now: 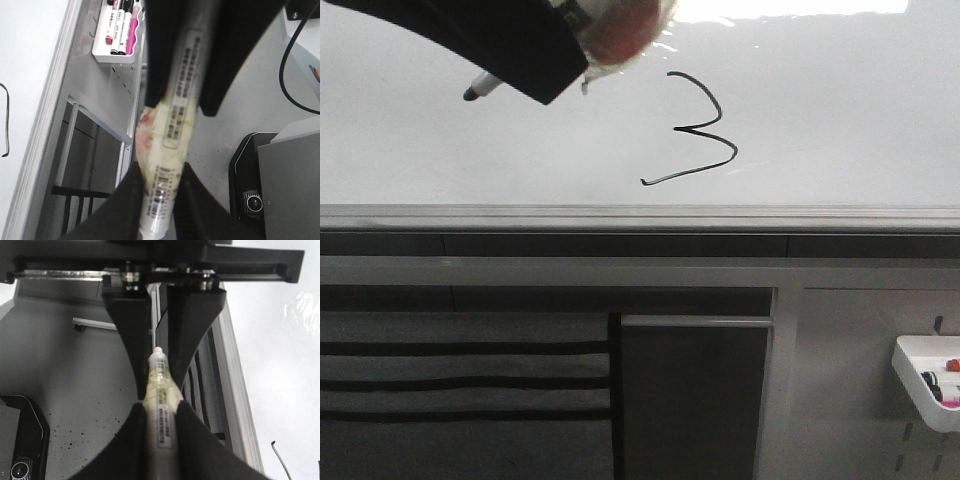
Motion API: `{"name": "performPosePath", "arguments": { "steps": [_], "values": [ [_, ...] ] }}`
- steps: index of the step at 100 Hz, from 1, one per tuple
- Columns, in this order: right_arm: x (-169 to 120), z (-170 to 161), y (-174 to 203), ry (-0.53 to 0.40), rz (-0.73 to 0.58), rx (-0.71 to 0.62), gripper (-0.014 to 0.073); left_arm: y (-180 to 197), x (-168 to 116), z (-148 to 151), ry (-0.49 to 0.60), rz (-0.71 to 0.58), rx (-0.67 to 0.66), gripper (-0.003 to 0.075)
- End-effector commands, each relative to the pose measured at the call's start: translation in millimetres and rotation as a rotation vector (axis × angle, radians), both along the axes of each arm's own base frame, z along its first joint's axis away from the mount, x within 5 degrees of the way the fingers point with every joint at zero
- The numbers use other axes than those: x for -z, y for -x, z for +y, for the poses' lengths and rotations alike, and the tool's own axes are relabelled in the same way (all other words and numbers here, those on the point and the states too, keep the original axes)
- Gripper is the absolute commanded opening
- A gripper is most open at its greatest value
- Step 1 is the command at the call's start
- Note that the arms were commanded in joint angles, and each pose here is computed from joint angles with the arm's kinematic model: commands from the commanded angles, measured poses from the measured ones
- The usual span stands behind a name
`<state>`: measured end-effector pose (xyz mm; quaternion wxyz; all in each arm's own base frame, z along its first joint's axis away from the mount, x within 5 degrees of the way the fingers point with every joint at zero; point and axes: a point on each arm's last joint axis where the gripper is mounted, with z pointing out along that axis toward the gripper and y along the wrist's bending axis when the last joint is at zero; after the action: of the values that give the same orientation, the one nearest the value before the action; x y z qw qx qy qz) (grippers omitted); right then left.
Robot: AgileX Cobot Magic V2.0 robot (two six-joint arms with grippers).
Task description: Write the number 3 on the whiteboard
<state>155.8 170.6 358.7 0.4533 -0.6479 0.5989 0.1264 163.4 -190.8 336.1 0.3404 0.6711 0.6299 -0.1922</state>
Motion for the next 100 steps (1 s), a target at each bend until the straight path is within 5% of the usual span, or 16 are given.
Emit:
{"name": "performPosePath", "arguments": {
  "steps": [1, 30, 45, 60, 78, 100],
  "values": [
    [-12.9, 0.0, -0.6, -0.057, -0.043, 0.018, 0.0003, 1.5, -20.7, -3.4, 0.126, -0.004, -0.057, -0.0018],
    [-25.8, -13.0, -5.6, -0.131, -0.099, 0.114, 0.0365, -10.2, -15.6, 5.5, 0.054, -0.064, -0.092, -0.0018],
    [-47.1, -48.9, -6.9, -0.243, -0.142, 0.304, 0.0363, -37.1, -9.1, 25.1, 0.042, -0.041, -0.237, -0.0018],
    [-57.7, -78.1, 1.1, -0.318, -0.100, 0.454, 0.0363, -84.8, 0.3, 60.1, 0.140, 0.050, -0.620, -0.0018],
    [-52.2, -86.9, 5.4, -0.271, -0.029, 0.475, 0.0362, -133.6, 9.4, 100.5, 0.379, 0.125, -1.021, -0.0018],
    [-46.9, -85.4, 7.2, -0.236, 0.017, 0.453, 0.0362, -161.8, 28.5, 113.2, 0.469, 0.147, -1.177, -0.0018]
  ]
}}
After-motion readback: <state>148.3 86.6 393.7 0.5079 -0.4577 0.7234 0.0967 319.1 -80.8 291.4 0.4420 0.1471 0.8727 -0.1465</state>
